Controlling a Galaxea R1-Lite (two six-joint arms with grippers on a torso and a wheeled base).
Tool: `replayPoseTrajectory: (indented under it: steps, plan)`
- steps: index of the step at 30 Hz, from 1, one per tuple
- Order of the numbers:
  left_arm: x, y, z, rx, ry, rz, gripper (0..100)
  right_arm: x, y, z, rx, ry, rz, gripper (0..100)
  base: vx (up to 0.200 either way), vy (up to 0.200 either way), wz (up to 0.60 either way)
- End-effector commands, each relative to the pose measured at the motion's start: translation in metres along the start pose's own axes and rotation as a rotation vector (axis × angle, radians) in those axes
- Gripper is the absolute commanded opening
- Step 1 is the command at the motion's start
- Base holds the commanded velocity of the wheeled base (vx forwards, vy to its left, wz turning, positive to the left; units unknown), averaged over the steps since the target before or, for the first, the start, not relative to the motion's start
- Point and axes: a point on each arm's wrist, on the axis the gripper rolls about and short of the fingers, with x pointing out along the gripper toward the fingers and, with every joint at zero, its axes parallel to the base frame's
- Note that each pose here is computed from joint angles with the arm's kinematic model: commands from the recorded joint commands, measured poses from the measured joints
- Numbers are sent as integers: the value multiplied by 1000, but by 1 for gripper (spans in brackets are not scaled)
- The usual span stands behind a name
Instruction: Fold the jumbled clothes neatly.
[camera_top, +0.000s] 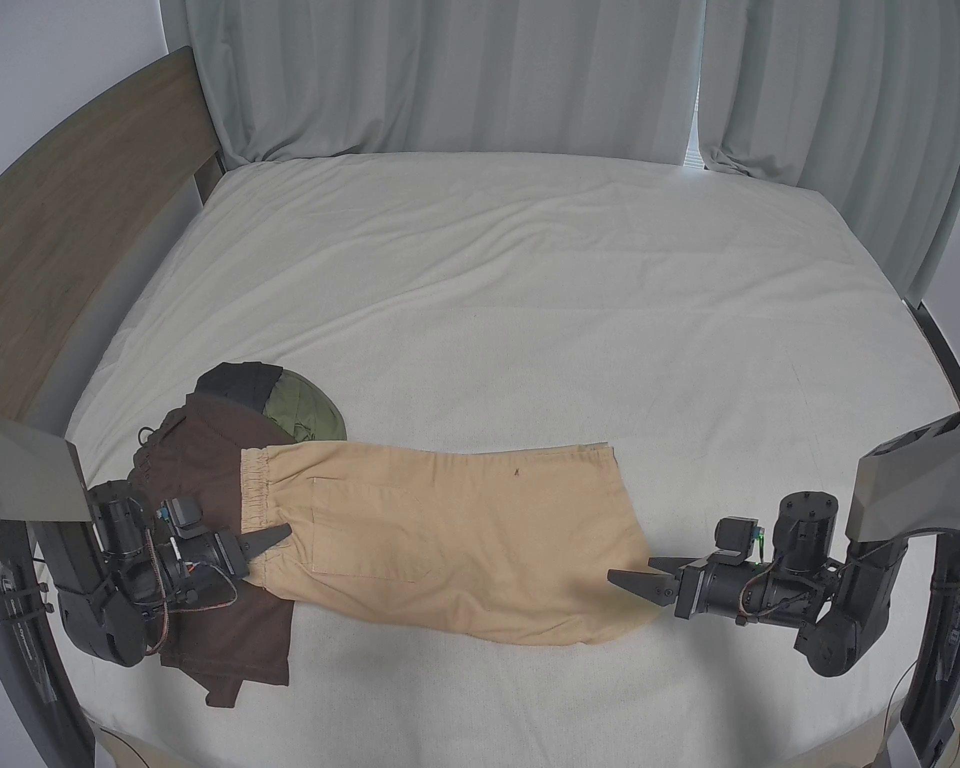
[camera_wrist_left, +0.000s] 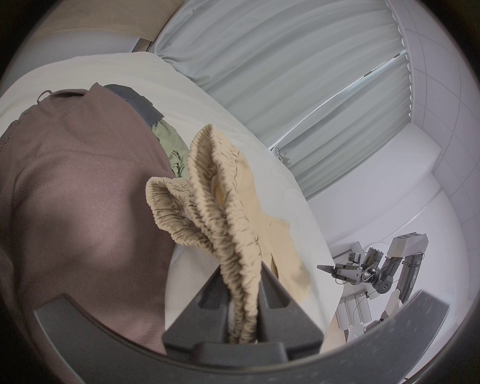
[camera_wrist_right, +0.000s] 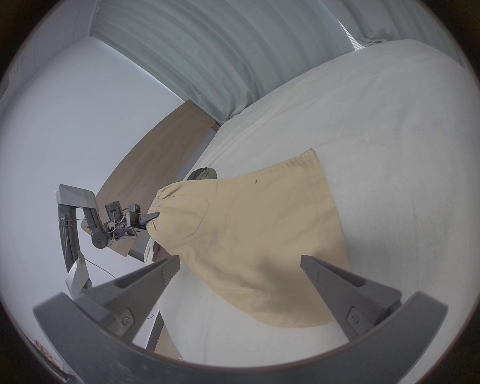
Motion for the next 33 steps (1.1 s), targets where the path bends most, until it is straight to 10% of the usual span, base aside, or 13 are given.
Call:
replayPoseTrajectory:
  steps: [1, 33]
  plan:
    - [-7, -2, 4, 5, -18, 5, 0, -1, -1, 1, 0, -5, -4, 100, 0, 0, 0]
    - [71, -85, -6, 91, -4, -205, 0, -13, 11, 16, -25, -63, 22, 100, 0, 0, 0]
